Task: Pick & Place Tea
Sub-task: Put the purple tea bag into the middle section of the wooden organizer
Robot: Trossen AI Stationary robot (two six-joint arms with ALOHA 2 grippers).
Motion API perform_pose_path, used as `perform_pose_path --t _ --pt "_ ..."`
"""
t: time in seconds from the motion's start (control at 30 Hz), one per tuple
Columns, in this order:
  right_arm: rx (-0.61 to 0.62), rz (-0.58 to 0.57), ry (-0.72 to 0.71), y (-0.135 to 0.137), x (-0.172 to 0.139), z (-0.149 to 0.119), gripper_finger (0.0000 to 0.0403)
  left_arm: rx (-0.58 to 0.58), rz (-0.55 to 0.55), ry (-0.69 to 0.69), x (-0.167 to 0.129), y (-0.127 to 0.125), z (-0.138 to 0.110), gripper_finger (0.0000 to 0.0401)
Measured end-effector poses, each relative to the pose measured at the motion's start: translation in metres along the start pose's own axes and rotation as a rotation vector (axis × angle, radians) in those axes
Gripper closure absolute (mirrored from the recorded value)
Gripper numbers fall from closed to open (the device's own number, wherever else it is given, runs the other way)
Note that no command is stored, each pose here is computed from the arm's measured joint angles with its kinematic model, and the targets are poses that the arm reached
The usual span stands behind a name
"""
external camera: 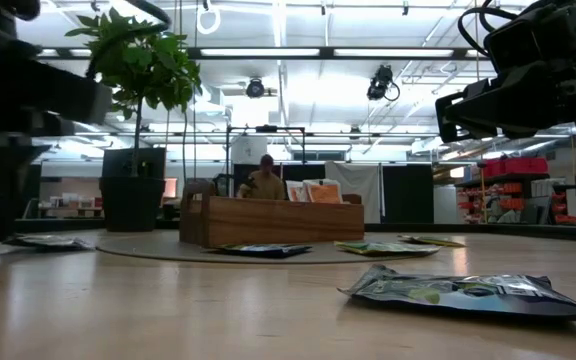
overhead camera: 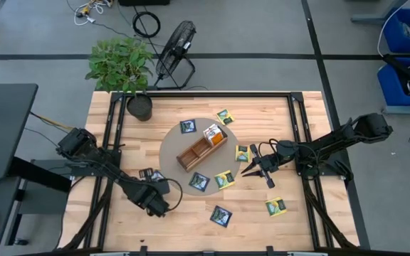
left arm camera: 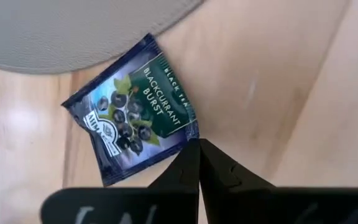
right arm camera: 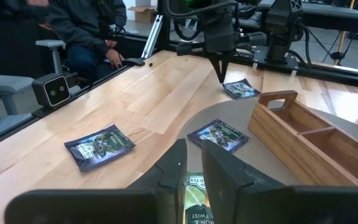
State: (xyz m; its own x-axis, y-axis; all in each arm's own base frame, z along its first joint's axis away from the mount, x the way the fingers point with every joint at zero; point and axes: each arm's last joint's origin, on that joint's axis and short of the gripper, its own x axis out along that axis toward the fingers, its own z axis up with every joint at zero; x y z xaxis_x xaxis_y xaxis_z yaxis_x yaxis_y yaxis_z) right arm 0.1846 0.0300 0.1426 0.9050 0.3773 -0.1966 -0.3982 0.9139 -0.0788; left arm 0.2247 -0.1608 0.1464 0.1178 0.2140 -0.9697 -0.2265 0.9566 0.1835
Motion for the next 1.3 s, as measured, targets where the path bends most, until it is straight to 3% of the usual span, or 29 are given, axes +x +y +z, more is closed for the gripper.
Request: perform_pose_path --t 0.17,0.4,0.87,1.3 --pt "-0.003 0.0 0.001 0.0 0.0 0.0 0.0344 0.003 -0.038 -0.013 -0.012 -0.009 0.001 0.04" --pt "-0.007 0.002 0.001 0.0 0.0 0.0 0.0344 0.043 -0.044 -0.17 -0.037 -0.022 0.015 0.04" --pt "-0.073 -0.004 -0.023 -0.002 0.004 0.008 0.0343 0.068 -0.057 -0.198 -0.043 -0.019 0.027 0.0401" --pt "-0.087 -0.003 -0.015 -0.004 0.008 0.011 0.0292 0.103 -0.033 -0.236 -0.088 -0.018 0.045 0.0401"
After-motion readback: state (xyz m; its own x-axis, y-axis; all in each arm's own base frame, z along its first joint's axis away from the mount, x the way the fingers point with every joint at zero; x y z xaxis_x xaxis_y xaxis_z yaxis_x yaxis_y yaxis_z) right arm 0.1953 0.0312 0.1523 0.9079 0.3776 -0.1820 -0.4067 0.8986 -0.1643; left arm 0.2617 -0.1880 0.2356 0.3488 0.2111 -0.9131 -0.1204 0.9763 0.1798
